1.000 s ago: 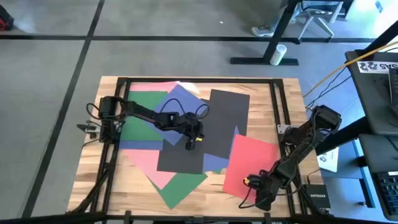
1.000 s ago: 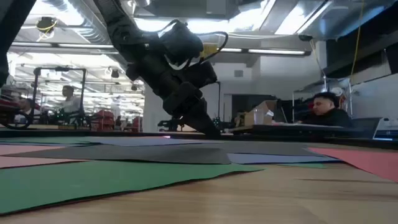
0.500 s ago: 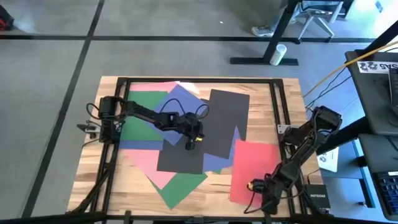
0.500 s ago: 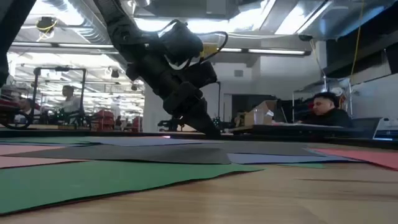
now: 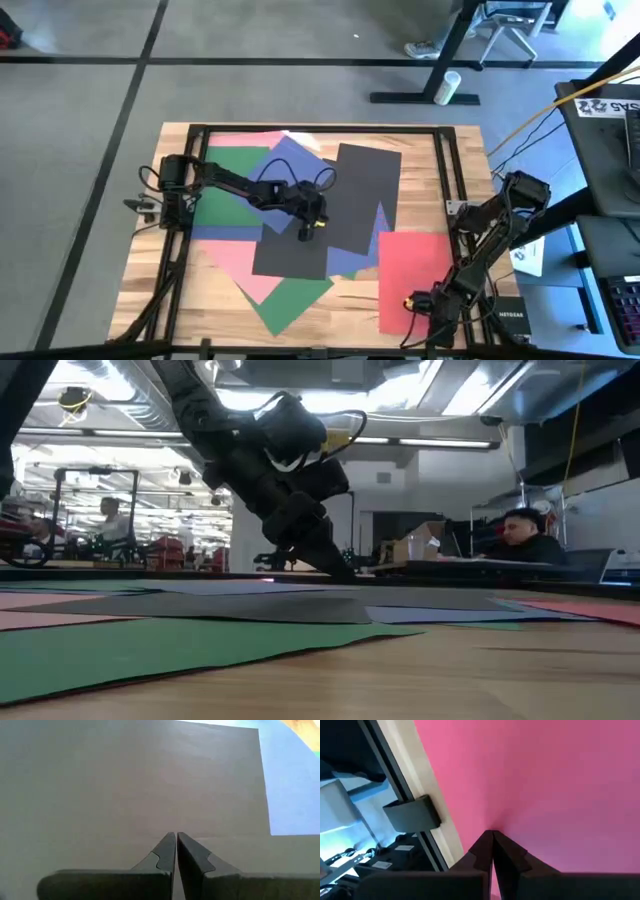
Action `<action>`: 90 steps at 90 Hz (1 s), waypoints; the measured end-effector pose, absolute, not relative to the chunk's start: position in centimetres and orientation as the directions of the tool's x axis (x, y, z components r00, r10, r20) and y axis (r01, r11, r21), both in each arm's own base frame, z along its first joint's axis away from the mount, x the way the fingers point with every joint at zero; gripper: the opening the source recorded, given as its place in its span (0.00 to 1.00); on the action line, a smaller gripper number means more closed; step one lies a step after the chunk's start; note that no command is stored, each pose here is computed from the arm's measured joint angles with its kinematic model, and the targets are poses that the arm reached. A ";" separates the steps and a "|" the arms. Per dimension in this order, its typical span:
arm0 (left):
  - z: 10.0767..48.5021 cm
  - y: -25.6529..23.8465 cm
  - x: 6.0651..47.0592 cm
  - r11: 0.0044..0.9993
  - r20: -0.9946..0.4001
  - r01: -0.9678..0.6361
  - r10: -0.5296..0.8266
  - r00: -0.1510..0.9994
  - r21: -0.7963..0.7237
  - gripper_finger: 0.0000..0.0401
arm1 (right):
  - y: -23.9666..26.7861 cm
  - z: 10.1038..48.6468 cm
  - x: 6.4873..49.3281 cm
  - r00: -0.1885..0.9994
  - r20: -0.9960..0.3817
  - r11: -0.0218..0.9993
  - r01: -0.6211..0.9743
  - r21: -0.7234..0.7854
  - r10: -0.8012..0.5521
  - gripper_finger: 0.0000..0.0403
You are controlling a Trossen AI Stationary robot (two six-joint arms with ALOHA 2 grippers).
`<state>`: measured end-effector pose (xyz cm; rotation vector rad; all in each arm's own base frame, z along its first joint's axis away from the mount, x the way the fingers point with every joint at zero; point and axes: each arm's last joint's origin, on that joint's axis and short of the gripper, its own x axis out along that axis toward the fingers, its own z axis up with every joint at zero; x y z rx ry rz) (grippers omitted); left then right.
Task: Organize paper
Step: Move the red paper to the bottom right of the table
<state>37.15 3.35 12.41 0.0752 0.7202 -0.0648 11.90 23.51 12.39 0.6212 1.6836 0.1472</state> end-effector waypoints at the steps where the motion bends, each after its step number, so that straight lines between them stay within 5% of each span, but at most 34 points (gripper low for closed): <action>1: 12.4 3.4 37.2 0.995 -0.661 0.085 -0.033 0.750 0.046 0.00 | 23.5 12.4 11.9 -0.084 -0.876 0.846 0.317 0.429 0.476 0.00; 90: 12.4 3.4 37.1 0.995 -0.664 0.085 -0.033 0.747 0.045 0.00 | 24.4 12.5 10.7 -0.075 -0.871 0.834 0.338 0.436 0.486 0.00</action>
